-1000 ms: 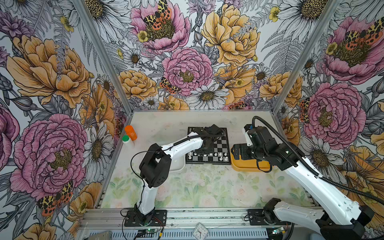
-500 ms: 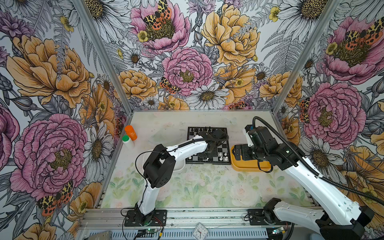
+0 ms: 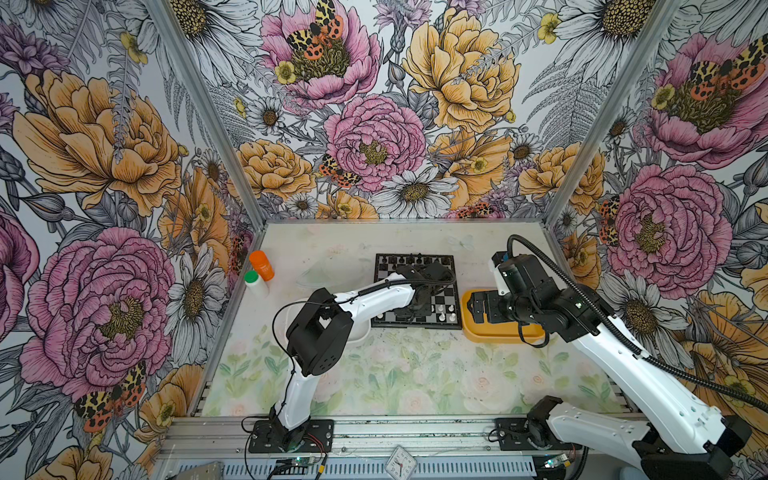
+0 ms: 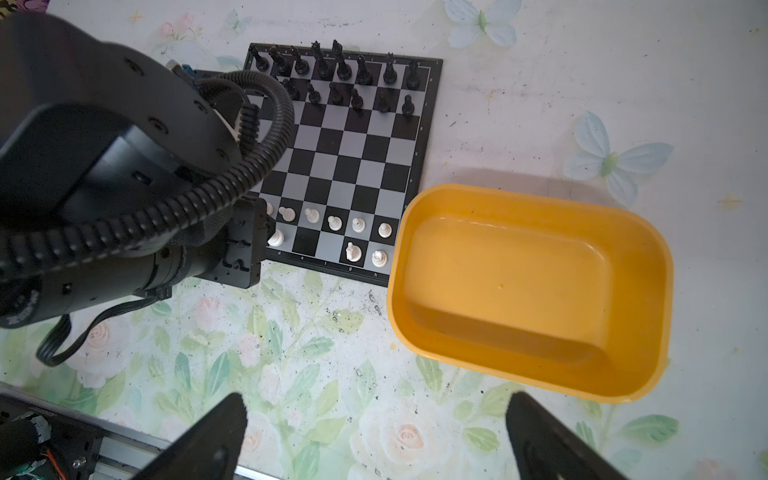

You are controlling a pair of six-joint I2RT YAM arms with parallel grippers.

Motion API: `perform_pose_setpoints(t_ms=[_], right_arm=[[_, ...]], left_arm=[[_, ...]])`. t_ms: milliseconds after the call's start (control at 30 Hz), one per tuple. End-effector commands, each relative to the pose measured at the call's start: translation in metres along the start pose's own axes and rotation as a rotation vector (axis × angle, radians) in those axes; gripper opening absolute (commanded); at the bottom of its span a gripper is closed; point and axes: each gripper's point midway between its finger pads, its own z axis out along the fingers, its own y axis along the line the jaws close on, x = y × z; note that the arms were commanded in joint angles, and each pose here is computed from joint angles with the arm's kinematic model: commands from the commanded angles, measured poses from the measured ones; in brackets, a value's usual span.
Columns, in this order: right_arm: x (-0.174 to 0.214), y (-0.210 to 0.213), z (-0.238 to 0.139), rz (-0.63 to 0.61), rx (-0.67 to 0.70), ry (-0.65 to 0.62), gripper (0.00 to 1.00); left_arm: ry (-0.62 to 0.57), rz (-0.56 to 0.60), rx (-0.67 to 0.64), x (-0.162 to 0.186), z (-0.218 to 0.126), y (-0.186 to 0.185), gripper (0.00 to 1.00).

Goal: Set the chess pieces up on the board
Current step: 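Lower the white piece onto the middle near-rank square and open the left gripper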

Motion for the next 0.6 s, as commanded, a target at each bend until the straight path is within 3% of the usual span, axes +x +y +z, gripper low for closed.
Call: perform_pose_setpoints(t_ms=[0, 367, 567], right_arm=[[-0.0037, -0.0058, -0.0063, 0.002, 0.017, -0.026, 1.0], [-0.0024, -0.0079, -0.0075, 0.003, 0.026, -0.022, 1.0], [-0.0023, -0.0078, -0.0069, 0.002, 0.027, -0.019, 1.0]], left_arm=[[-0.021, -0.021, -0.019, -0.001, 0.0109, 0.0009, 0.1], [-0.022, -0.018, -0.013, -0.0004, 0.0149, -0.0007, 0.13], [-0.027, -0.015, -0.009, -0.0007, 0.0115, -0.0005, 0.23]])
